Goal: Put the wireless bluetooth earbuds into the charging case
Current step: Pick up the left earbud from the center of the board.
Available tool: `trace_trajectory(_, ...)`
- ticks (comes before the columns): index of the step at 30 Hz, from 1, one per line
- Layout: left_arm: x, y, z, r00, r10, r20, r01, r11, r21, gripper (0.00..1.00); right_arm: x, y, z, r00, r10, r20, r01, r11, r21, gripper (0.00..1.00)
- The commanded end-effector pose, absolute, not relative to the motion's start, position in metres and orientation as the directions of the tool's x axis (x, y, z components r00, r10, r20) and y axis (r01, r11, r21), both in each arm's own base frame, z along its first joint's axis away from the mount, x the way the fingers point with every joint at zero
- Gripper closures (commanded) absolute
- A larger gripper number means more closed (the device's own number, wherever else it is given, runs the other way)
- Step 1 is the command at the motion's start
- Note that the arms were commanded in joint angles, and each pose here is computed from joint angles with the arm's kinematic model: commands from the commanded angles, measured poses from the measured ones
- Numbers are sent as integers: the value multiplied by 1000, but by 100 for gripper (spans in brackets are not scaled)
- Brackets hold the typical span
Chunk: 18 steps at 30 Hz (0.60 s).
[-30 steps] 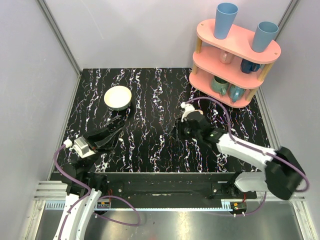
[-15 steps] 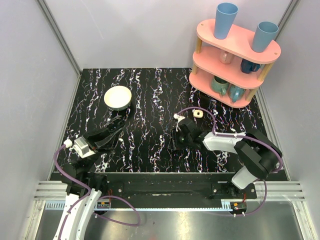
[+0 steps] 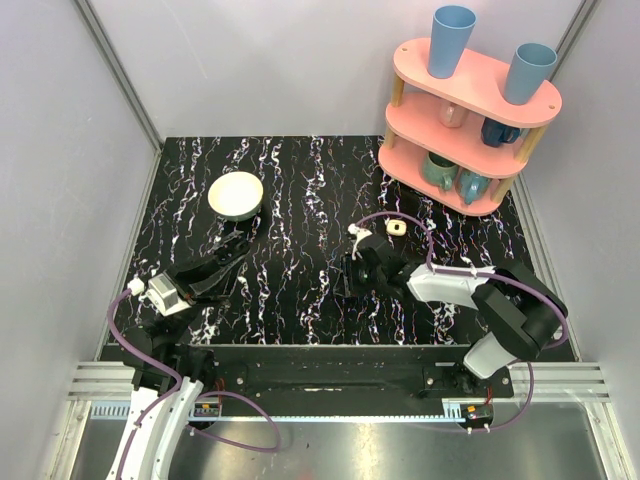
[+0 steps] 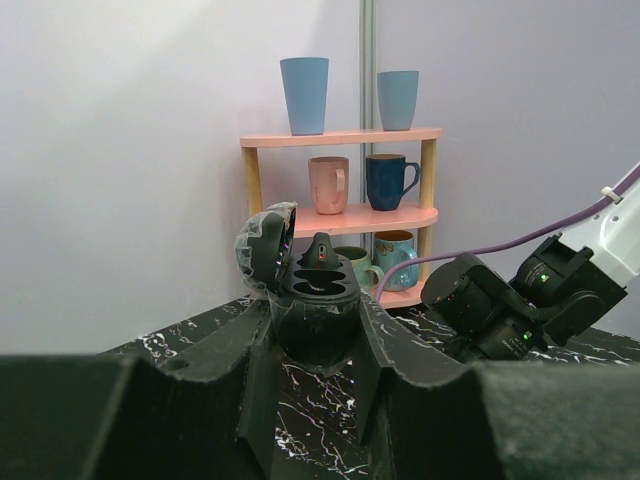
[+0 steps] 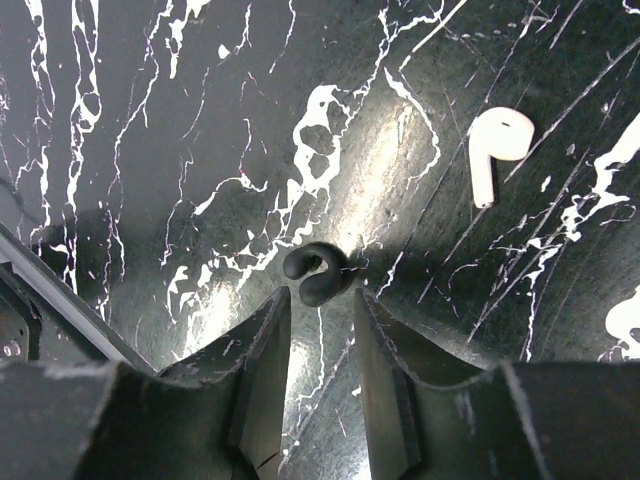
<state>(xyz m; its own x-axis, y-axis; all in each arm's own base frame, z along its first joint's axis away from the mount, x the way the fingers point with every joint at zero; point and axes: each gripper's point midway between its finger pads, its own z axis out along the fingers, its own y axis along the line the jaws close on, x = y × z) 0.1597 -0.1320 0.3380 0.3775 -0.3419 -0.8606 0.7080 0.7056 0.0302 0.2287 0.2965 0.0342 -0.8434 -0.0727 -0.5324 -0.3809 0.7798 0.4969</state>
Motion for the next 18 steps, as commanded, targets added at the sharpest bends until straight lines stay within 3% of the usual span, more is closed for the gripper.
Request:
trace_trajectory(1,155,-132,348,405,-353,-844,713,699,49,99,243,314,55,-813,-27,-581,-405,744,532,60)
trace_trajectory(18,154,-132,349,406,-353,-843,714,699,51,99,235,311,24,-847,-81,-525,-390,765,512,63)
